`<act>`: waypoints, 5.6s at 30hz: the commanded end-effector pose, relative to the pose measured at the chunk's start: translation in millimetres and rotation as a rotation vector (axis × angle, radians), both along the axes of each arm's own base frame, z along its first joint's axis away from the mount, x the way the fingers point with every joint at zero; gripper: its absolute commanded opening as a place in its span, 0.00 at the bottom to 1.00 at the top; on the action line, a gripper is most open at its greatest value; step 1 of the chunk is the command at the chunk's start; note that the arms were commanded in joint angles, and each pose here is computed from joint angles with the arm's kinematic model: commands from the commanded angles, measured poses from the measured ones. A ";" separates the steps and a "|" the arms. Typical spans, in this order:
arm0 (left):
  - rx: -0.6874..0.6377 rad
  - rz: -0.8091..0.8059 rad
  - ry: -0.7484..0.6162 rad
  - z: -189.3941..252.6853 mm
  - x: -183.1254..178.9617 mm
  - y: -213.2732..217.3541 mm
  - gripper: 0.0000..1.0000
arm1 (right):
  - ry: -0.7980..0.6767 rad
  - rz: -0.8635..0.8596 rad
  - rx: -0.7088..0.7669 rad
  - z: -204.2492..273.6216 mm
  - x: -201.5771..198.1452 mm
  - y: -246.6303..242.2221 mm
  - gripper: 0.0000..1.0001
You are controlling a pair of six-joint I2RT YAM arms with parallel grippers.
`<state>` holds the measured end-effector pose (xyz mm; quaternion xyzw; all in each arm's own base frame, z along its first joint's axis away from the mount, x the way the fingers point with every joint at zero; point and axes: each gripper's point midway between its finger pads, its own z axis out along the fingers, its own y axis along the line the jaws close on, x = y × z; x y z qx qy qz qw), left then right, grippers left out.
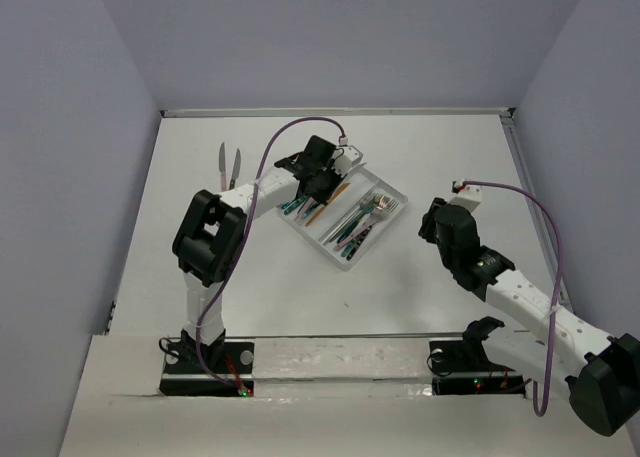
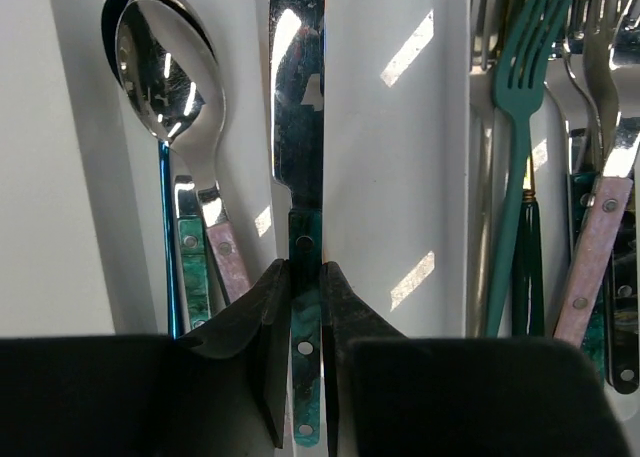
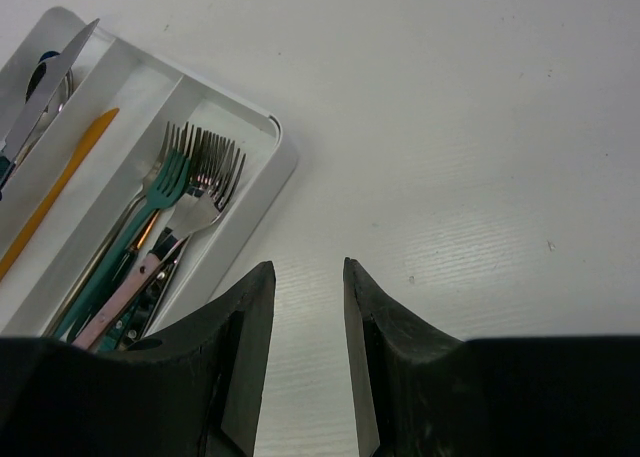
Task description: Sort the eating utensils into containers
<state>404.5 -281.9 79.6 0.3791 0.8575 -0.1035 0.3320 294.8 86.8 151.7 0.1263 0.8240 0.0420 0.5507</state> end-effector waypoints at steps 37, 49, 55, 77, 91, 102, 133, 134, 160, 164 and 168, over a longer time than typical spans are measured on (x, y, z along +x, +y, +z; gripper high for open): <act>0.056 -0.046 0.179 -6.5 -24.3 -15.8 0.00 | -0.088 -0.030 0.018 27.9 7.1 -3.7 0.40; 0.055 -0.026 0.199 -20.8 -24.3 -17.7 0.06 | -0.094 -0.026 0.022 29.6 6.3 -3.4 0.40; 0.038 -0.027 0.161 -4.1 -20.8 -17.7 0.38 | -0.090 -0.016 0.025 29.4 6.8 -1.2 0.40; -0.054 0.472 -0.086 95.8 83.1 199.3 0.50 | -0.072 0.011 0.029 25.1 7.6 4.7 0.40; 0.039 0.704 0.028 -7.7 96.8 298.1 0.45 | -0.069 0.002 0.020 23.9 8.4 3.1 0.40; 0.087 0.732 0.098 -52.1 99.6 311.4 0.45 | -0.073 0.001 0.023 25.1 7.6 2.7 0.40; -0.185 0.462 -0.261 131.8 56.2 175.2 0.00 | -0.076 -0.006 0.022 25.4 7.7 1.3 0.40; -0.208 0.375 -0.247 133.0 43.1 136.5 0.00 | -0.076 -0.006 0.022 25.4 7.7 1.3 0.40; -0.058 0.044 -0.067 23.7 -20.6 -35.2 0.00 | -0.082 -0.001 0.028 27.0 6.3 1.7 0.40; -0.036 0.048 -0.052 15.0 -20.3 -30.4 0.00 | -0.081 0.001 0.025 27.4 7.1 2.0 0.40; -0.014 0.050 -0.020 3.5 -20.9 -29.1 0.00 | -0.081 -0.004 0.023 26.8 7.0 1.1 0.40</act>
